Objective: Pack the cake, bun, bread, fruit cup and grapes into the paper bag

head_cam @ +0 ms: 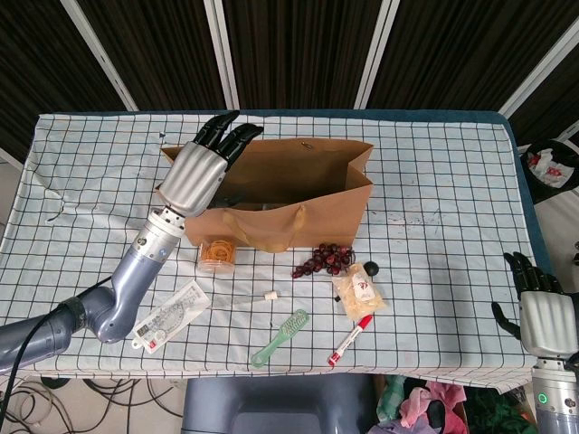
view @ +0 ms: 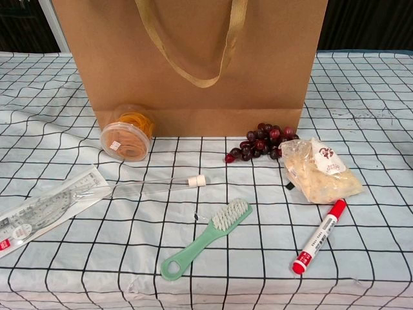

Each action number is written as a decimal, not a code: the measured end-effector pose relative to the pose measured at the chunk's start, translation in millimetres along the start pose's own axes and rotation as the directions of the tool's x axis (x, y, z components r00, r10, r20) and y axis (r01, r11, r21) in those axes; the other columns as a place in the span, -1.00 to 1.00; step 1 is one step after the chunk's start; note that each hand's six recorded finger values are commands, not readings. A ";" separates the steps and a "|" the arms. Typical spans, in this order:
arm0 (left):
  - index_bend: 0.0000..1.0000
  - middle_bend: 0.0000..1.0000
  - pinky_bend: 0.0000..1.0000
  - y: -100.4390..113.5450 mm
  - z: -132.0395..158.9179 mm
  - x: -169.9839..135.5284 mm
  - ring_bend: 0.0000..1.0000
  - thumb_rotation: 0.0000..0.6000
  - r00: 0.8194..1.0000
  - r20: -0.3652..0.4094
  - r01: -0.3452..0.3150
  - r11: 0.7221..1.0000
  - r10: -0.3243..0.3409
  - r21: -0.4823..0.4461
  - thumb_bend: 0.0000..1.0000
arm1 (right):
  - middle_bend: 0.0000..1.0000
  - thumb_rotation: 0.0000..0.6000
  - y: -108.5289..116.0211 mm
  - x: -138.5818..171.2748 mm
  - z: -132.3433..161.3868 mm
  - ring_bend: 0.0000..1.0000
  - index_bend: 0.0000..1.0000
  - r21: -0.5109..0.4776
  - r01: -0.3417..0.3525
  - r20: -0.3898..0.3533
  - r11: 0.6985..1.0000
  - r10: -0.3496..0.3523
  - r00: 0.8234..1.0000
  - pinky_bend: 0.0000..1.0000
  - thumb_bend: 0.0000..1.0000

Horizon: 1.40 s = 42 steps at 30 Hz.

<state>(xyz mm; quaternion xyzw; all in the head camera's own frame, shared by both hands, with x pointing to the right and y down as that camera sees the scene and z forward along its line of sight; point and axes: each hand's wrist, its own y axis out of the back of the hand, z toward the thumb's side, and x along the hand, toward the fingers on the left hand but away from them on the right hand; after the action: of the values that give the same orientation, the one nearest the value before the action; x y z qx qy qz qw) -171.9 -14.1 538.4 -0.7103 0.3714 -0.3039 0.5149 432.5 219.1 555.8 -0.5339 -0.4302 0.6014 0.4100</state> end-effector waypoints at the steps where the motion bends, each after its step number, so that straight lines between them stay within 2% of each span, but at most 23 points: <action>1: -0.82 -0.74 -0.82 -0.6 -1.1 -0.2 -1.00 1.00 1.000 -0.008 0.006 1.000 -0.006 0.007 -0.98 | -0.75 1.00 0.4 0.0 0.0 -0.55 -0.77 -0.001 0.001 0.000 1.000 -0.001 1.000 -0.45 -0.53; 4: -0.82 -0.73 -0.82 -0.6 -2.8 -0.9 -1.00 1.00 0.999 -0.028 0.017 1.000 -0.016 0.015 -0.98 | -0.75 1.00 1.6 0.2 -0.4 -0.55 -0.77 -0.002 0.005 0.001 1.000 -0.005 1.000 -0.45 -0.53; 7: -0.81 -0.72 -0.82 6.3 -4.5 -2.1 -1.00 1.00 0.999 -0.036 -0.006 1.000 0.007 0.028 -0.98 | -0.75 1.00 1.9 0.7 -0.8 -0.55 -0.77 -0.002 0.005 0.002 1.000 -0.005 1.000 -0.45 -0.53; 13: -0.81 -0.71 -0.81 36.8 -17.0 -13.7 -1.00 1.00 0.991 -0.057 -0.113 0.991 0.117 0.066 -0.93 | -0.75 1.00 1.5 1.6 -1.0 -0.55 -0.77 0.002 0.002 0.001 1.000 -0.002 1.000 -0.45 -0.53; 15: -0.81 -0.69 -0.79 52.9 -25.2 -25.6 -0.98 1.00 0.985 -0.067 -0.155 0.985 0.160 0.070 -0.92 | -0.75 1.00 2.0 1.6 -0.9 -0.56 -0.77 0.003 0.004 0.000 1.000 -0.004 1.000 -0.45 -0.53; 19: -0.80 -0.68 -0.75 72.3 -38.5 -50.9 -0.96 1.00 0.975 -0.087 -0.195 0.976 0.203 0.091 -0.92 | -0.75 1.00 3.5 1.5 -0.9 -0.55 -0.77 0.003 0.009 0.002 1.000 -0.009 1.000 -0.45 -0.53; 22: -0.80 -0.68 -0.75 78.2 -53.1 -84.0 -0.97 1.00 0.976 -0.118 -0.164 0.977 0.181 0.136 -0.92 | -0.75 1.00 2.9 1.2 0.0 -0.56 -0.77 -0.001 0.002 -0.004 1.000 -0.002 1.000 -0.45 -0.53; 26: -0.78 -0.67 -0.75 75.7 -73.9 -139.6 -0.97 1.00 0.981 -0.171 -0.060 0.977 0.096 0.206 -0.91 | -0.76 1.00 3.0 0.3 1.7 -0.57 -0.77 -0.014 -0.011 -0.021 1.000 0.010 1.000 -0.48 -0.54; 29: -0.77 -0.67 -0.75 67.5 -82.8 -178.8 -0.97 1.00 0.978 -0.205 -0.004 0.980 0.046 0.198 -0.91 | -0.77 1.00 4.5 -0.7 4.4 -0.58 -0.77 -0.042 -0.022 -0.042 0.999 0.021 0.999 -0.52 -0.59; 33: -0.77 -0.67 -0.77 59.9 -92.0 -225.8 -0.97 1.00 0.974 -0.226 0.028 0.987 0.009 0.160 -0.91 | -0.78 1.00 6.8 -6.1 11.9 -0.60 -0.77 -0.096 -0.065 -0.102 0.993 0.055 0.993 -0.55 -0.66; 36: -0.77 -0.67 -0.77 60.5 -99.7 -255.6 -0.97 1.00 0.971 -0.237 0.021 0.988 0.015 0.150 -0.92 | -0.78 1.00 5.7 -13.4 24.3 -0.61 -0.77 -0.100 -0.127 -0.178 0.987 0.107 0.978 -0.55 -0.67; 39: -0.78 -0.67 -0.78 58.0 -105.2 -285.1 -0.97 1.00 0.963 -0.269 0.020 0.993 0.012 0.116 -0.91 | -0.78 1.00 4.4 -22.4 46.9 -0.61 -0.77 -0.078 -0.192 -0.281 0.978 0.164 0.946 -0.56 -0.67; 42: -0.78 -0.67 -0.78 47.9 -105.5 -307.8 -0.97 1.00 0.954 -0.298 0.035 0.998 -0.016 0.059 -0.91 | -0.80 1.00 1.1 -29.8 74.9 -0.64 -0.77 -0.054 -0.250 -0.378 0.967 0.212 0.901 -0.58 -0.69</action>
<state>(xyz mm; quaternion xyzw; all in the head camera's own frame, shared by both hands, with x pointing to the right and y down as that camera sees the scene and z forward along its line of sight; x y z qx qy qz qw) -434.1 182.0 507.4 -0.6446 0.4254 -0.4257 0.4715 360.7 184.4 567.8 -0.7046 -0.3091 0.5121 0.3817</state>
